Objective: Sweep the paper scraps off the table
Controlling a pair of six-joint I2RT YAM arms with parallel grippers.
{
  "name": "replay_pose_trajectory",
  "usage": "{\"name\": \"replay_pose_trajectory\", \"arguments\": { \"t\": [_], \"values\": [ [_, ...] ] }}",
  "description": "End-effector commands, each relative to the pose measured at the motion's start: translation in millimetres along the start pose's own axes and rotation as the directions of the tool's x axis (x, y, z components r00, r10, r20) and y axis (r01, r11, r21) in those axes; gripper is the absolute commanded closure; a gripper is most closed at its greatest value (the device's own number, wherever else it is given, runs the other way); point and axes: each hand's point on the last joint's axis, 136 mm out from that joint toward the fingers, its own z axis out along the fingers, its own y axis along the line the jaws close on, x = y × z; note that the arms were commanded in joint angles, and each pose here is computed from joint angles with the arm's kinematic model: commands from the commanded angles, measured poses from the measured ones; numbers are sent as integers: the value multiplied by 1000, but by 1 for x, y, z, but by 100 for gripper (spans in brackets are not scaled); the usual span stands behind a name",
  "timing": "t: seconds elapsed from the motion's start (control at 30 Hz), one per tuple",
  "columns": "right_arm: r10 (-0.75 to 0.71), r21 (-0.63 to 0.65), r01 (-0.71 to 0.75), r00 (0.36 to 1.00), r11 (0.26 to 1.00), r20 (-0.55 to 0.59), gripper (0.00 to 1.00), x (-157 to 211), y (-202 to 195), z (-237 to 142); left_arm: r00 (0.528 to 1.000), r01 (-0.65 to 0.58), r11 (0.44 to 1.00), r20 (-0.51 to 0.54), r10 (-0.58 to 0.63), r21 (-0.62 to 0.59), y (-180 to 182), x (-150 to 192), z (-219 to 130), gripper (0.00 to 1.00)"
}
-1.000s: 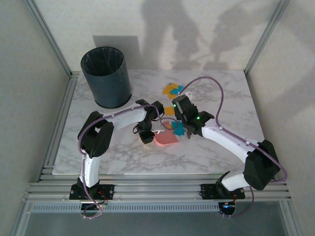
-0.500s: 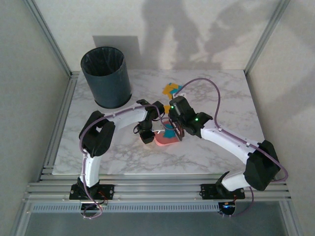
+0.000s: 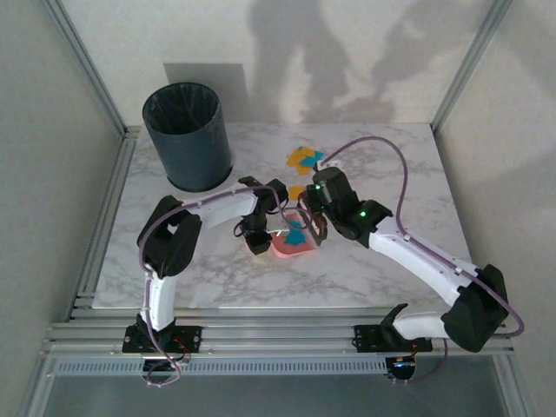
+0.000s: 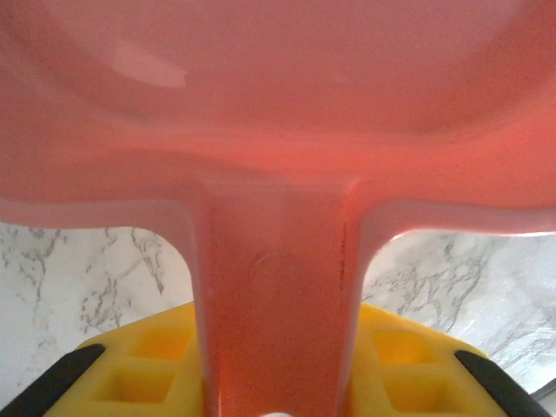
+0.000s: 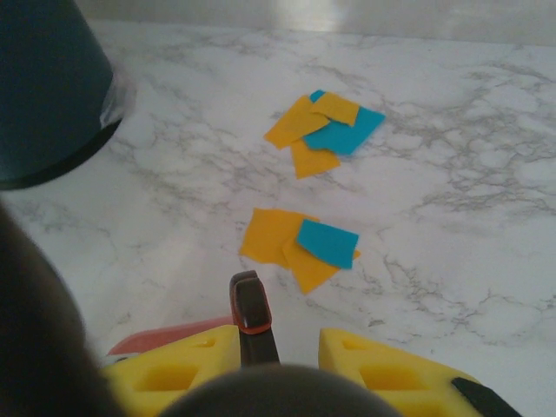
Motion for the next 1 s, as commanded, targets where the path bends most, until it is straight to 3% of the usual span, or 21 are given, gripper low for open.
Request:
{"name": "replay_pose_trajectory", "arguments": {
  "t": [0.0,0.23,0.47,0.97],
  "values": [
    [100,-15,-100,994,995,45,100,-12,-18,-8,999,40,999,-10,-40,2,5,20,-9,100],
    [117,60,-121,991,991,68,100,-25,-50,5,994,108,994,-4,-108,-12,22,38,-12,100],
    [35,200,-55,994,978,102,100,-50,-77,32,985,173,984,-12,-174,-32,40,46,-11,100],
    [-103,372,42,984,927,147,100,-85,-87,84,984,176,984,-12,-176,-28,44,41,-10,100]
  ]
}}
